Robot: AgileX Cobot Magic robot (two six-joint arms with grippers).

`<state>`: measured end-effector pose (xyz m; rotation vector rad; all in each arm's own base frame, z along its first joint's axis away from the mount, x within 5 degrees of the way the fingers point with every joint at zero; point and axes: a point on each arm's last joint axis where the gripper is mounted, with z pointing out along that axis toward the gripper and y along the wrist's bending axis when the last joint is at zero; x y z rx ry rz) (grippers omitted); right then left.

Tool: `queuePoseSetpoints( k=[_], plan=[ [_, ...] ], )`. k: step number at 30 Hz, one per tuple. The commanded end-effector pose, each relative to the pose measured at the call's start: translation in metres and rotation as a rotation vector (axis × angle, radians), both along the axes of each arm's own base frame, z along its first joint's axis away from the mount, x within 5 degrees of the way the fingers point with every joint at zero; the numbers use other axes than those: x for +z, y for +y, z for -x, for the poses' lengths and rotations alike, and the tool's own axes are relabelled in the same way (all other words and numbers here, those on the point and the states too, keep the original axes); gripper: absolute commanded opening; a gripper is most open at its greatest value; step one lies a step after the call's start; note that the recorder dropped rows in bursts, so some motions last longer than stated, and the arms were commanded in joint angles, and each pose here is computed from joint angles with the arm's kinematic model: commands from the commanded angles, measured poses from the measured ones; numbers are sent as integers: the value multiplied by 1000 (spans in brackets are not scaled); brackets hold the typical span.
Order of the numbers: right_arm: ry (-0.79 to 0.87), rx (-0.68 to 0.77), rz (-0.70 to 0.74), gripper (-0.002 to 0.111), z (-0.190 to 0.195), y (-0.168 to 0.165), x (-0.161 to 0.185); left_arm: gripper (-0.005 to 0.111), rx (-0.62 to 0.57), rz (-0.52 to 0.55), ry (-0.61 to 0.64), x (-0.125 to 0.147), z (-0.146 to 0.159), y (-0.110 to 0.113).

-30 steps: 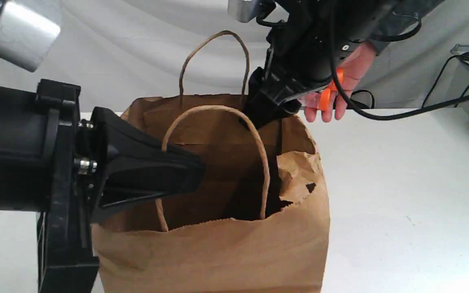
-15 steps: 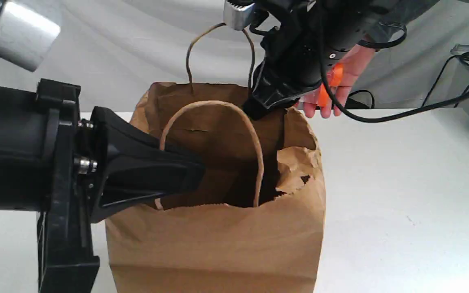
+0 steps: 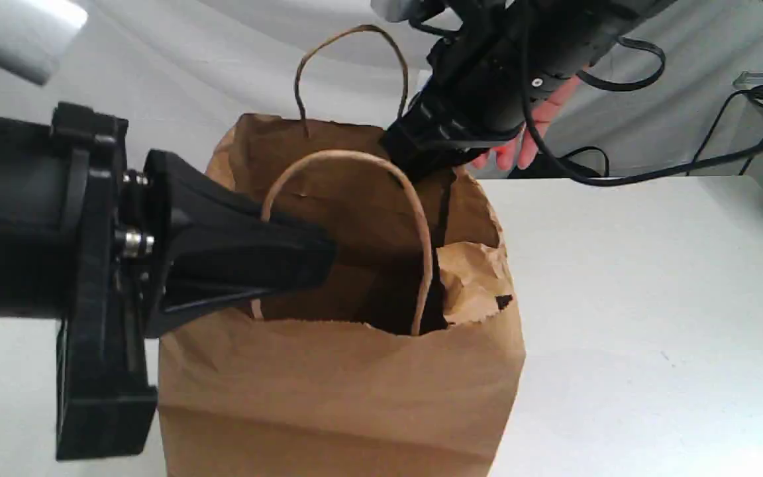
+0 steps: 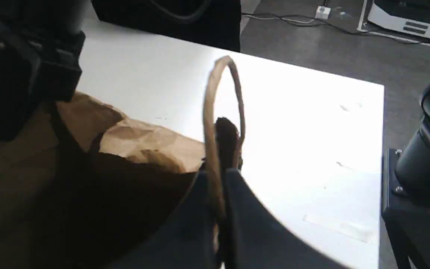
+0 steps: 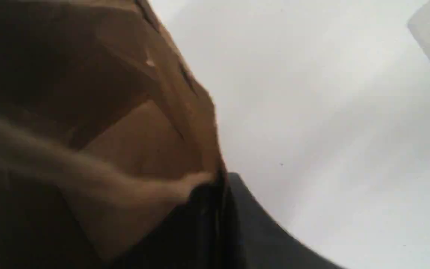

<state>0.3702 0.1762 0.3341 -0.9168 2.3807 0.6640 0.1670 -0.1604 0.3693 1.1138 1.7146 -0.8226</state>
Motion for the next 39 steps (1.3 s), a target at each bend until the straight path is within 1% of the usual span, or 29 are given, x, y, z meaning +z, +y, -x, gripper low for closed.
queuePoseSetpoints(
  k=[1,4,6,9,12,17,39],
  plan=[
    [100,-132,-192,0,-17,-19,1,0,1,52,-6,18,1,-2],
    [245,-168,-301,0,-28,-29,-14,0,5,87,-25,31,1,-2],
    [341,-169,-336,0,-34,-32,-29,0,8,117,-26,37,1,-3],
    [449,-197,-351,0,-42,-32,-51,0,18,140,-28,41,0,-3],
    [497,-215,-353,0,-48,-30,-66,0,20,142,-28,41,0,-3],
    [513,-216,-383,0,-49,-28,-68,0,23,144,-29,41,0,-3],
    [494,-197,-379,0,-49,-28,-68,0,28,145,-29,41,0,-2]
  ],
)
